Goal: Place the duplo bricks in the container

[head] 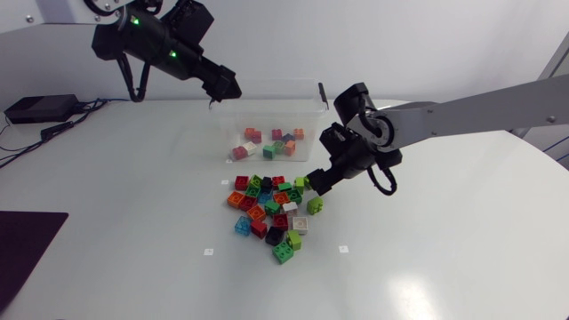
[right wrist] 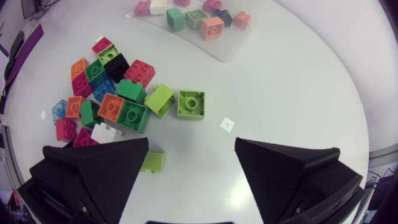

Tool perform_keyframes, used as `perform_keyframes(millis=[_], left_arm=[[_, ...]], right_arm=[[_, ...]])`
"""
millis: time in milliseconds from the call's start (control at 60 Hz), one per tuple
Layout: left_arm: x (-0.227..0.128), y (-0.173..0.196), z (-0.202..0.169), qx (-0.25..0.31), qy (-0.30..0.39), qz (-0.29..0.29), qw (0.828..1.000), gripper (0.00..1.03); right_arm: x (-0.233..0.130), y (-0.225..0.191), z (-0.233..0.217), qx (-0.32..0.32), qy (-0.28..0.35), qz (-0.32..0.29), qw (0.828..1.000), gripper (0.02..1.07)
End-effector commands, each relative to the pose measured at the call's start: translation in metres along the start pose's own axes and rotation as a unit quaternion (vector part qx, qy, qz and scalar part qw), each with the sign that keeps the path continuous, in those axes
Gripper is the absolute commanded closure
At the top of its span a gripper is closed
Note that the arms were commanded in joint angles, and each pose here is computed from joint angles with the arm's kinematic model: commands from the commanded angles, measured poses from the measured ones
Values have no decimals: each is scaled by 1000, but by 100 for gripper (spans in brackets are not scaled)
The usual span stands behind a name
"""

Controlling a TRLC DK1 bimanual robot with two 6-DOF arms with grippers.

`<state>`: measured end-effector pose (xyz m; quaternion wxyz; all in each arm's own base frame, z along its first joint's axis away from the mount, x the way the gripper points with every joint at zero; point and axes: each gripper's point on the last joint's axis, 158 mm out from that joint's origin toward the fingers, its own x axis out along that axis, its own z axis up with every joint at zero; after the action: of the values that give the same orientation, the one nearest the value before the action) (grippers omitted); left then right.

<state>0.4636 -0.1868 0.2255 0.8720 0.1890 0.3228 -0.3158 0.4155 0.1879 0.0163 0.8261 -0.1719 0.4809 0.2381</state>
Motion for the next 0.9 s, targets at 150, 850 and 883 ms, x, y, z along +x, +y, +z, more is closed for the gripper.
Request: perform_keyframes(millis=[150,850,883], left_arm=[[-19,-20,-32,45,-7,6,999,4],[-8,-73,-150,145,71,-50,986,4],[-6,-75,-152,147,72,-52,985,4]], right_arm=[[32,-10,12,-20,2,-2,1000,7],[80,-7,12,-51,24,2,998,39],[80,-6,12,-54,24,3,998,43]])
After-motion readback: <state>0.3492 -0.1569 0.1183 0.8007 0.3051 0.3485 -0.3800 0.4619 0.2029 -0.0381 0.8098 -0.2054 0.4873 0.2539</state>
